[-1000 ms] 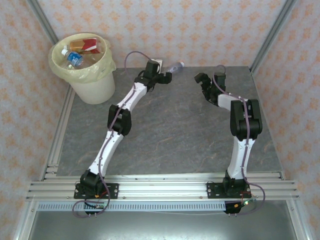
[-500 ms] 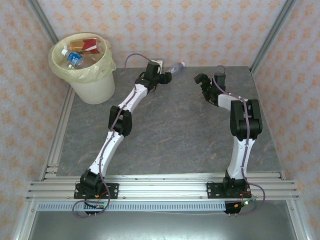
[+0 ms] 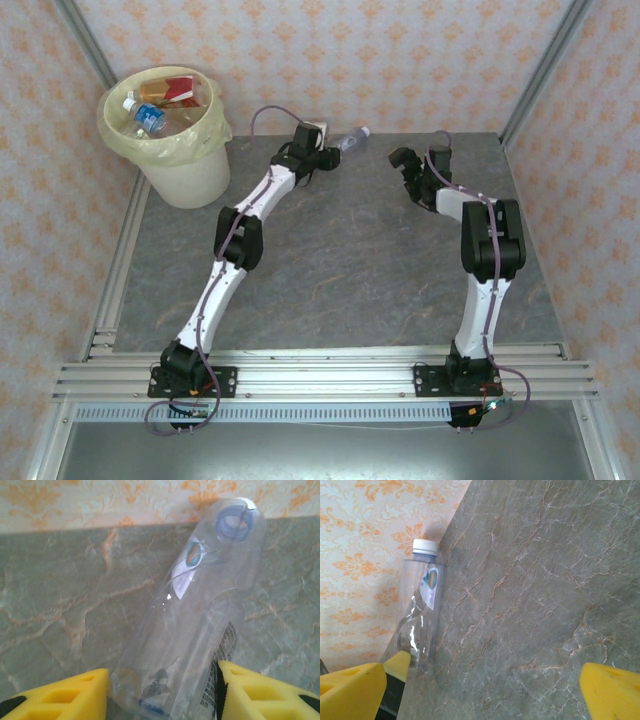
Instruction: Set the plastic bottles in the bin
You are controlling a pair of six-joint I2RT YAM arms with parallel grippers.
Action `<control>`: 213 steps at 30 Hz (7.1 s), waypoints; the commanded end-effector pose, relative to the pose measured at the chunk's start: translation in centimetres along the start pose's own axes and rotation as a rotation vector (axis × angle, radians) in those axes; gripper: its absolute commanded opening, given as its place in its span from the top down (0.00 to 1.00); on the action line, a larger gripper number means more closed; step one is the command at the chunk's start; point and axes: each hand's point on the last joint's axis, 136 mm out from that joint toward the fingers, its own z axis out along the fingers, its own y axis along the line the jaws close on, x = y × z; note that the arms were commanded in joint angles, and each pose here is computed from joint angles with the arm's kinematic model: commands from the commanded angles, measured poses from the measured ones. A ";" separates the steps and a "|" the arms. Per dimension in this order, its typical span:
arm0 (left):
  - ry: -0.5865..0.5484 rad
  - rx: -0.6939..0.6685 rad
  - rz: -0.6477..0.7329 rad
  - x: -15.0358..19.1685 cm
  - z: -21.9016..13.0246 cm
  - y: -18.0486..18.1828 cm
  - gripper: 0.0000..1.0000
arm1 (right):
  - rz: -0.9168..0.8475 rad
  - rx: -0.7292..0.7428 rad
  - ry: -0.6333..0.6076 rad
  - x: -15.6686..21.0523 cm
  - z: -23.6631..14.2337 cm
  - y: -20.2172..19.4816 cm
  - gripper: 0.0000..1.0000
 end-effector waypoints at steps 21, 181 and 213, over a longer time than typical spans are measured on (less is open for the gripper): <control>0.197 -0.130 0.042 18.0 -21.7 -5.2 0.44 | -0.076 0.002 -0.035 3.3 -12.4 0.5 0.01; -0.567 -0.267 -0.388 -13.0 -53.4 11.8 0.00 | -0.273 0.020 -0.181 2.6 -21.1 3.2 0.01; -0.279 -0.730 -0.261 14.1 -38.3 23.6 0.00 | -0.707 0.419 -0.521 -0.3 -21.1 -10.7 0.01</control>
